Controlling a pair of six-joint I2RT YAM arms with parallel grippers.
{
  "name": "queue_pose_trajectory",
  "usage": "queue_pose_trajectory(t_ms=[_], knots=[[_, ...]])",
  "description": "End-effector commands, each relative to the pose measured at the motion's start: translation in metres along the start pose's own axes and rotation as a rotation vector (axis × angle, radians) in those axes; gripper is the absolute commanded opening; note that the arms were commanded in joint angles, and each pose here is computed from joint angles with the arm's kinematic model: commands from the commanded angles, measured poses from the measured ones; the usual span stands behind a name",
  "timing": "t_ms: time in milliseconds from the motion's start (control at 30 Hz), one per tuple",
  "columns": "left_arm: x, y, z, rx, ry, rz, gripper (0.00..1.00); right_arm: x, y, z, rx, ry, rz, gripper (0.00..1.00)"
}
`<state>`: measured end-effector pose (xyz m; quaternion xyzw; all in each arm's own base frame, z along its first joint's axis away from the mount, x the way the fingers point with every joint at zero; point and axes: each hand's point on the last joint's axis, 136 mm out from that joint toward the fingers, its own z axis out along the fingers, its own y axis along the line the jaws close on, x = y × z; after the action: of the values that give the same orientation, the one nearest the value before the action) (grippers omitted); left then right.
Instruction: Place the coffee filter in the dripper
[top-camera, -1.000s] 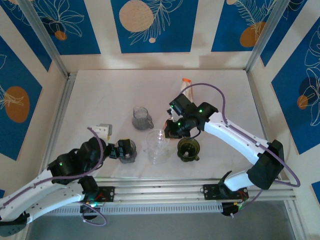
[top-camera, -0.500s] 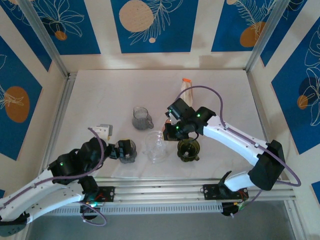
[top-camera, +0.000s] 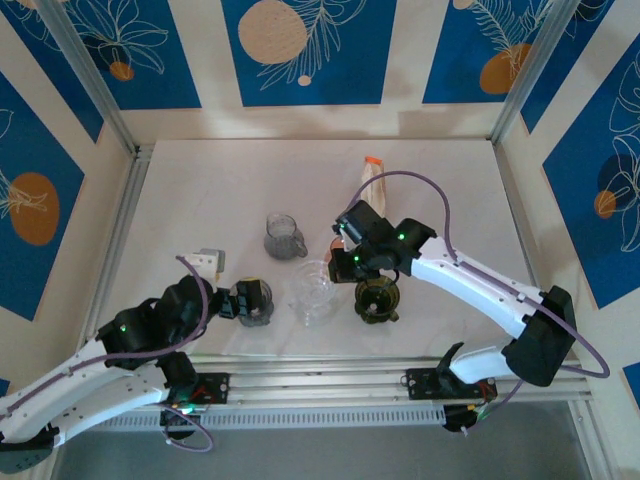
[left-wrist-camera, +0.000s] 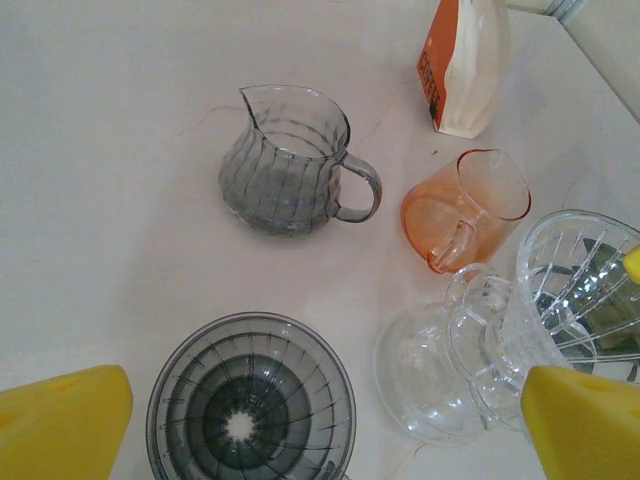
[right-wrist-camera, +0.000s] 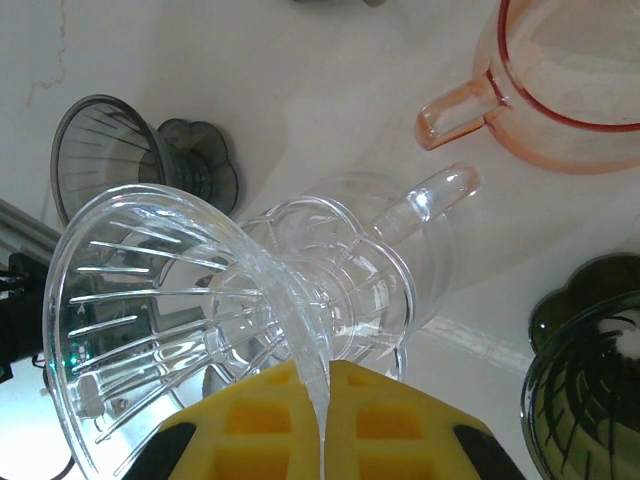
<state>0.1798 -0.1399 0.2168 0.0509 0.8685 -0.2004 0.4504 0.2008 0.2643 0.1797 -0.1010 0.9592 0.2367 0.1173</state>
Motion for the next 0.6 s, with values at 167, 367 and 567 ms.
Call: queue_pose_trajectory(t_ms=[167,367,567], knots=[[-0.001,0.003,0.002,-0.014,-0.014,-0.025,1.0,-0.002,0.009,-0.013,-0.026,-0.037,-0.026,0.0],[-0.001,0.003,0.003,-0.016,-0.013,-0.024,1.0,0.003,0.011,-0.003,-0.056,-0.01,0.0,0.0],[0.0,0.002,0.004,-0.015,-0.01,-0.023,1.0,0.006,0.01,-0.002,-0.05,0.007,0.02,0.1]])
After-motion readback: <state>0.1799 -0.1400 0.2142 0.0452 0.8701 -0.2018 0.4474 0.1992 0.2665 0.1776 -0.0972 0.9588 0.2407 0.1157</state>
